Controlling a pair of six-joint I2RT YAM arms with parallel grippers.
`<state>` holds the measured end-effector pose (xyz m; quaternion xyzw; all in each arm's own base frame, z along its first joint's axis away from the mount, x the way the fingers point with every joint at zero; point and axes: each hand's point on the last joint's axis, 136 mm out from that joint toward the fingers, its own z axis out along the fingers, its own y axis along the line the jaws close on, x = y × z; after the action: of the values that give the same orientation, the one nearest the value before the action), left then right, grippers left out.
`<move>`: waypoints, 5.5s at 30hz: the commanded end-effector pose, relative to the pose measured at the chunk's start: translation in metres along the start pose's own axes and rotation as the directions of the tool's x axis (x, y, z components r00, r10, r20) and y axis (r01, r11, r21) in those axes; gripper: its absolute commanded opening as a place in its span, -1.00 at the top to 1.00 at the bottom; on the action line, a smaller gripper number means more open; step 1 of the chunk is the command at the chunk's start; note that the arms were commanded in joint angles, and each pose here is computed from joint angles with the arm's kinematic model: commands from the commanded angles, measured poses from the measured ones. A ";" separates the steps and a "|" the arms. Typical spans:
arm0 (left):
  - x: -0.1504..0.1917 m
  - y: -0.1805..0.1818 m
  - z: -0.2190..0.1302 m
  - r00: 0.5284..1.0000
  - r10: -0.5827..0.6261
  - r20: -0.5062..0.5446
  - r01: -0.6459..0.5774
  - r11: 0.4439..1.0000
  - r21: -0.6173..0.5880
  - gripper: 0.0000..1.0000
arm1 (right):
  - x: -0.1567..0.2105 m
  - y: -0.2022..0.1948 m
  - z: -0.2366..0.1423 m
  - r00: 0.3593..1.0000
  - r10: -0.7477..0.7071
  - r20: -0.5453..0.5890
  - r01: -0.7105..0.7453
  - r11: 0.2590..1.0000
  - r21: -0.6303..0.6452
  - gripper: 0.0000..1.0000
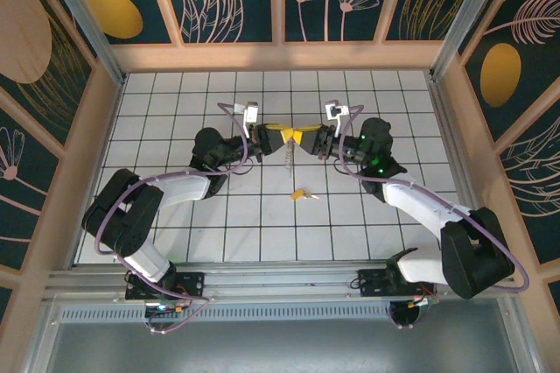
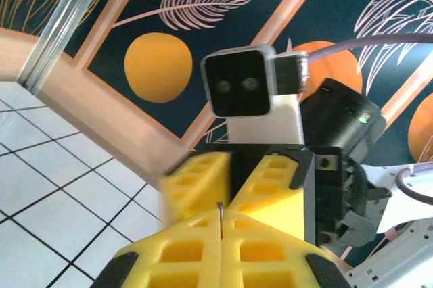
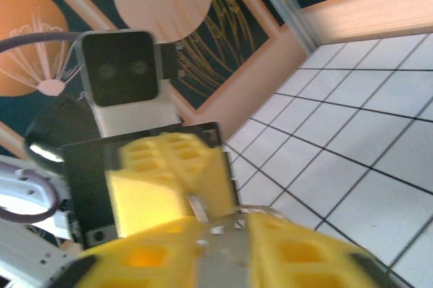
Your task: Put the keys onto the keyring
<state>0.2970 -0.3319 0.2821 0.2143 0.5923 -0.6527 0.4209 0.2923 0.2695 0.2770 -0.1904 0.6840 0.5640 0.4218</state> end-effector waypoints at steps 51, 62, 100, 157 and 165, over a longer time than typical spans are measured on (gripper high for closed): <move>-0.001 -0.025 0.019 0.950 0.255 -0.182 -0.243 0.966 0.084 1.00 | -0.014 0.032 -0.021 0.992 -0.110 0.058 0.116 0.985 -0.127 0.40; -0.003 -0.027 0.019 0.950 0.255 -0.178 -0.242 0.966 0.090 1.00 | -0.008 0.033 -0.018 0.993 -0.114 0.040 0.118 0.983 -0.140 1.00; -0.047 -0.024 0.001 0.989 0.029 0.145 -0.022 0.999 -0.048 -0.10 | -0.063 0.061 -0.026 0.943 -0.043 0.331 0.116 0.972 -0.206 1.00; -0.010 -0.045 0.026 0.939 0.292 -0.182 -0.289 0.956 0.044 1.00 | -0.037 0.028 -0.061 0.978 -0.122 0.167 0.132 0.990 -0.052 -0.08; -0.009 -0.051 0.032 0.930 0.292 -0.225 -0.277 0.956 0.097 1.00 | -0.026 0.035 -0.054 0.983 -0.136 0.124 0.151 0.982 -0.117 0.00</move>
<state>0.2756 -0.3599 0.3180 0.3600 0.5978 -0.5701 0.4336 0.2729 0.2176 0.3131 -0.1932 0.6248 0.5810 0.4845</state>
